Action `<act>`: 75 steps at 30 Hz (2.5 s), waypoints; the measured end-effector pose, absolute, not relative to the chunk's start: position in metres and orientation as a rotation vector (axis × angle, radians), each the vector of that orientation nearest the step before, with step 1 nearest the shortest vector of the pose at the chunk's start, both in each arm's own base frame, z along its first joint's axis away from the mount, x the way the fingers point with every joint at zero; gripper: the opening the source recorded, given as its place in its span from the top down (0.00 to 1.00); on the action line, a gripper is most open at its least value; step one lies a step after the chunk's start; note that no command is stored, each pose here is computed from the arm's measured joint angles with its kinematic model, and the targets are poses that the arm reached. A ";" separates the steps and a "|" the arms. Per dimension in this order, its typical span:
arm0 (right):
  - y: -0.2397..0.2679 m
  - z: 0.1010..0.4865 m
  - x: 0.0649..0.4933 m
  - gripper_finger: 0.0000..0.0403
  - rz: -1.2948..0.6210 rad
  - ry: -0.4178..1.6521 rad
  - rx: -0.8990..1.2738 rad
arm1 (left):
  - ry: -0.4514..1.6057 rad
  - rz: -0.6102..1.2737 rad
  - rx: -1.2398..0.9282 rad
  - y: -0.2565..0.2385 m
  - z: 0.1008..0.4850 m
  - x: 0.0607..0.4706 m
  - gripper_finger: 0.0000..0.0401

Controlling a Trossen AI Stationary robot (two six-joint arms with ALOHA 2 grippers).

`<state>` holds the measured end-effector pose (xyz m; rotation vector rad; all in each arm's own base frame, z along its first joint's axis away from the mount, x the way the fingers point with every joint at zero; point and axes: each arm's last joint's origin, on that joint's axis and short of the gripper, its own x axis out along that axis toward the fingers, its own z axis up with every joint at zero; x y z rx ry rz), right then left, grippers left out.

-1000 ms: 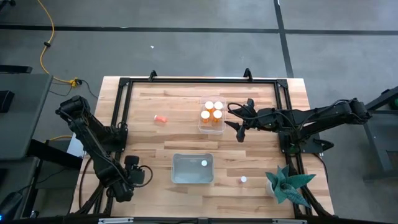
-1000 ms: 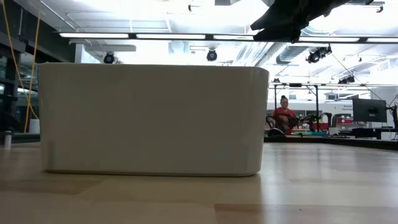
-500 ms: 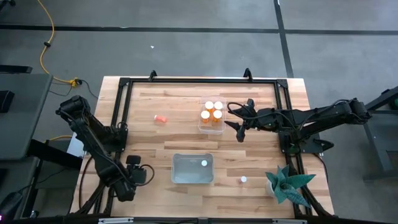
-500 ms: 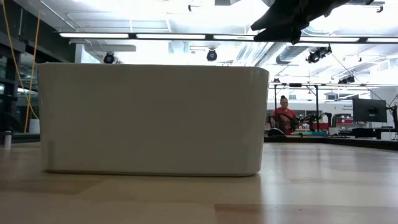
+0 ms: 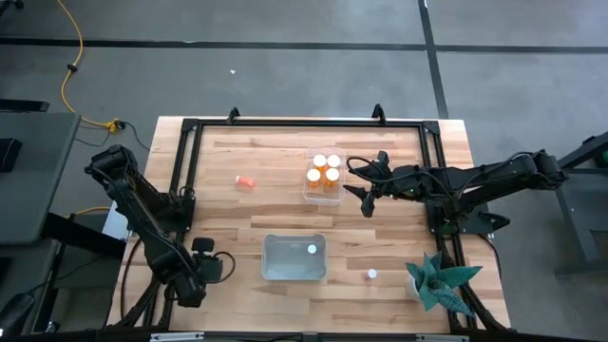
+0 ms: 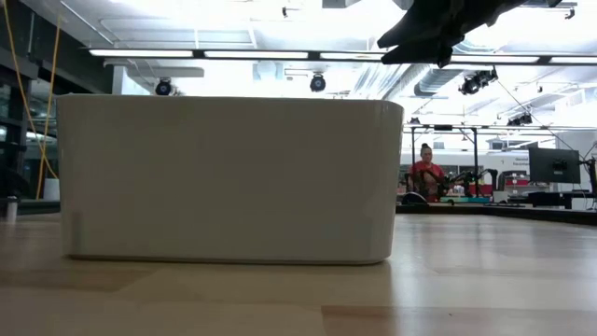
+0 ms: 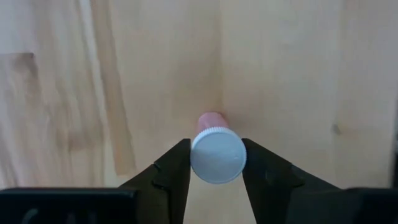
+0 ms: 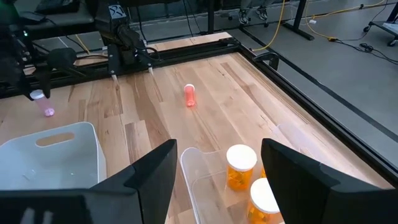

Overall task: Pick and place medicine bottles into bin by pill shape (circle, oval)
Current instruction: Put the bottom left pink pill bottle into the gray bin, then put the bottom right pink pill bottle into the gray bin

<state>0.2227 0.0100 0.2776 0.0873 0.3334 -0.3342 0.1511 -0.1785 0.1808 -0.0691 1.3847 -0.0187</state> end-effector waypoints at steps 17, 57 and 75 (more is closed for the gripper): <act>0.010 0.278 0.223 0.44 -0.334 0.333 0.087 | 1.018 -0.030 -0.118 -0.091 0.310 0.204 0.71; 0.007 0.274 0.221 0.44 -0.365 0.377 0.073 | 1.261 -0.424 0.452 -0.071 0.185 0.393 0.68; 0.007 0.275 0.222 0.44 -0.365 0.366 0.075 | 1.322 -0.338 0.223 -0.034 0.260 0.379 0.40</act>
